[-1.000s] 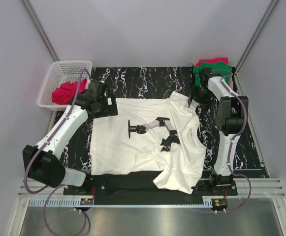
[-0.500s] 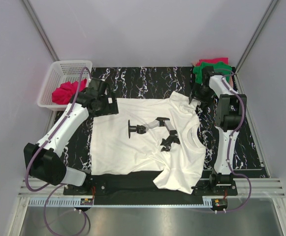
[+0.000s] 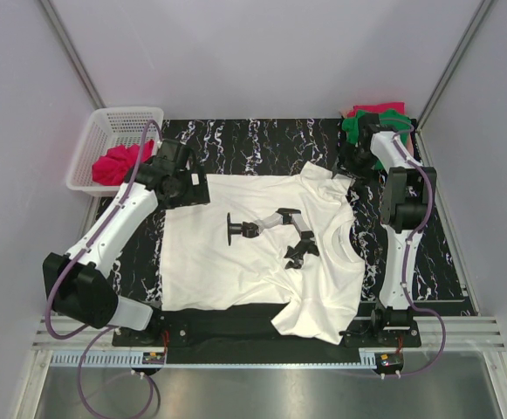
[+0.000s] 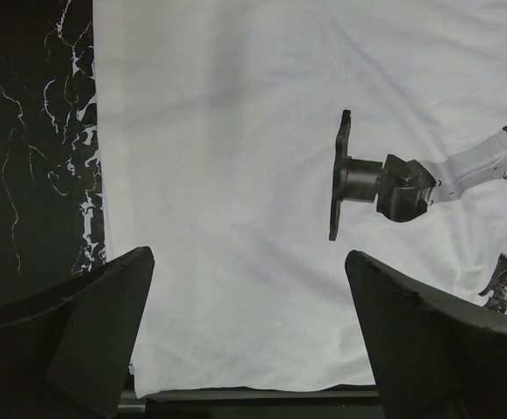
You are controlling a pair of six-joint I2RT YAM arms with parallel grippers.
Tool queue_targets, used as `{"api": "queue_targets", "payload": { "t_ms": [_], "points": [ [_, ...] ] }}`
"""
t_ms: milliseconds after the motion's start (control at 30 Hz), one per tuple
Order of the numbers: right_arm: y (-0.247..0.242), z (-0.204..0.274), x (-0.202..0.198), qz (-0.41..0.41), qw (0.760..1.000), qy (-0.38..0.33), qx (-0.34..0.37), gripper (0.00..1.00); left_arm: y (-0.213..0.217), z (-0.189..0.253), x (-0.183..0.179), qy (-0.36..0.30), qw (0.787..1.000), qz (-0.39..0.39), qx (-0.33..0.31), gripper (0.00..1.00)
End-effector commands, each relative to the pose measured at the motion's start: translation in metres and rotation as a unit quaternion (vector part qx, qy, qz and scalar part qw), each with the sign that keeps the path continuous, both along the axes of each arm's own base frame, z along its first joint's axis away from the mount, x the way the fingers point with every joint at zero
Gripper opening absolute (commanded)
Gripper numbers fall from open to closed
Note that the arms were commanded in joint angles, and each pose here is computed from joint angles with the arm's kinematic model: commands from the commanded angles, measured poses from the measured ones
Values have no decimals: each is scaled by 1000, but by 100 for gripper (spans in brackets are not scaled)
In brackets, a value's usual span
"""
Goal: Fold and stack the t-shirts
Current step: Fold the tshirt
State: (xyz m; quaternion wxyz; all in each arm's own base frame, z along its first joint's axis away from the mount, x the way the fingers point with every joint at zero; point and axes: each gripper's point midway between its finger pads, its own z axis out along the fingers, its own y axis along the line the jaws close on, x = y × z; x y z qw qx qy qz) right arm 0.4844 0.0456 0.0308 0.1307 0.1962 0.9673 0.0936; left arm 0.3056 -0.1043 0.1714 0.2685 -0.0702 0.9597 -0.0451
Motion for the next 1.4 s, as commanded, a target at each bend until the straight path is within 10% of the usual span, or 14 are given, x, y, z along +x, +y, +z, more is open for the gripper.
{"api": "queue_targets", "payload": {
  "t_ms": [0,933,1367],
  "points": [
    [6,14,21,-4,999,-32,19,79,-2,2,7,-7,1000,3,-7,99],
    [-2,2,52,0,998,-54,-11,78,-10,5,32,-18,1000,11,-11,99],
    [-8,0,-9,-26,999,-10,-30,78,-14,3,35,-20,1000,11,-20,99]
  ]
}}
